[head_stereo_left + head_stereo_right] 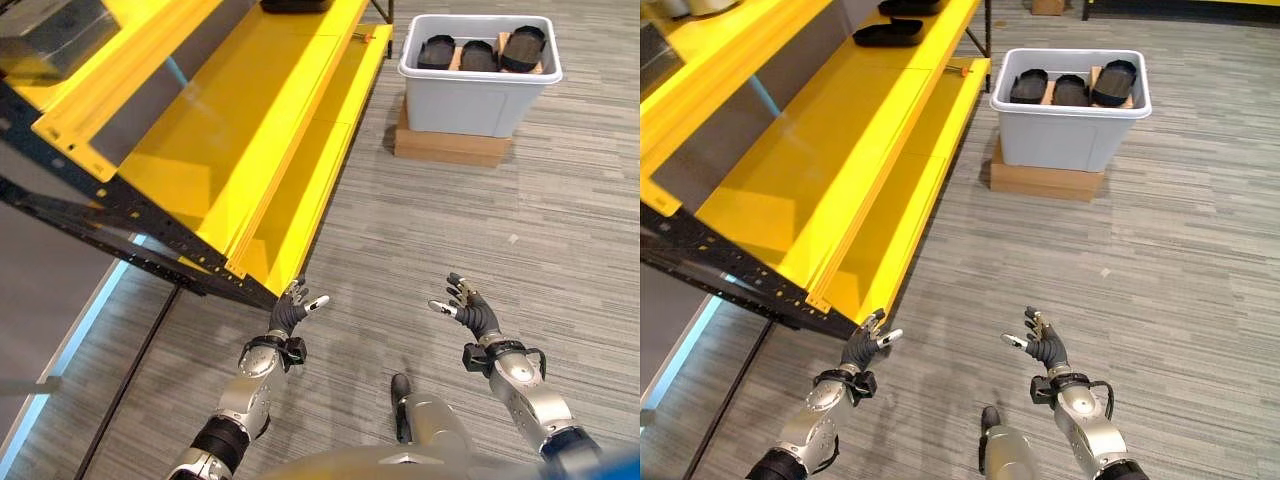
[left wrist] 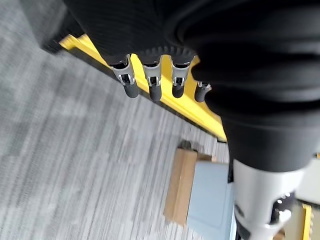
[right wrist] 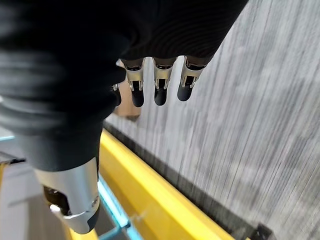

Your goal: Move parts from the plastic box to the shelf.

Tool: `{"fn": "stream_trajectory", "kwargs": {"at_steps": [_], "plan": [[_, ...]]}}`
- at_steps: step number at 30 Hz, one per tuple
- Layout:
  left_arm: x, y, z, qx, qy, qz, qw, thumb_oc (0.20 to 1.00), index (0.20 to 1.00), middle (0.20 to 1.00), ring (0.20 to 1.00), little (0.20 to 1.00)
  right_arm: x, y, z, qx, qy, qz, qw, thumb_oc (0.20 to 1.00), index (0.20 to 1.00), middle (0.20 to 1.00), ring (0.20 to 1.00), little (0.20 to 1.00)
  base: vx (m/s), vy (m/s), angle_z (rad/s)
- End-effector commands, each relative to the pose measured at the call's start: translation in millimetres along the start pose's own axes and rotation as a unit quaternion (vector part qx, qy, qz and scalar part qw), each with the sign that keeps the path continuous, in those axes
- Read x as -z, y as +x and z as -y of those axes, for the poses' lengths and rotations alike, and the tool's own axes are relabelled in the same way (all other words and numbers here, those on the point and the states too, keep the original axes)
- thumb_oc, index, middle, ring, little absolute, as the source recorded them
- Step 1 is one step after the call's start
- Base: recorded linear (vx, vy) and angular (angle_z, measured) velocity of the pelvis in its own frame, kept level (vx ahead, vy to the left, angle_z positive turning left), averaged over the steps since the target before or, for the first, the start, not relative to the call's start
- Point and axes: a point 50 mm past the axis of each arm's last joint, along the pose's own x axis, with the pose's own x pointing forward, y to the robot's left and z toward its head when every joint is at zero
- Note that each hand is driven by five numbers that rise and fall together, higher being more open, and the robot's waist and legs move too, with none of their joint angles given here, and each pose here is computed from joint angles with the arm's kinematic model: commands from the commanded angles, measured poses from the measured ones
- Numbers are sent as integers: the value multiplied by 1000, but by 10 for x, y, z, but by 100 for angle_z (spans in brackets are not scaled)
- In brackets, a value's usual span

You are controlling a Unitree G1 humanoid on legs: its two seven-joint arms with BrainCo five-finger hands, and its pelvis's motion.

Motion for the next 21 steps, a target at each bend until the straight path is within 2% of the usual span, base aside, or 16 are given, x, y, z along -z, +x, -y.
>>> {"fn": "stream_trajectory", "kwargs": {"at_steps": [1,10,21], "plan": [[-200,5,42,20,-10,53,998,1000,1000,1000,1000,1000,-180,-48,-80,-18,30,57,998,1000,1000,1000,1000,1000,197,-243,-34],[-120,-38,20,19,-10,39,999,1000,1000,1000,1000,1000,-87,-95,-68,-1,37,45,998,1000,1000,1000,1000,1000,176,-98,-6],[-84,-126,-81,9,-1,38,999,1000,1000,1000,1000,1000,6,-127,-211,-34,31,25,999,1000,1000,1000,1000,1000,270,109,-63]]}}
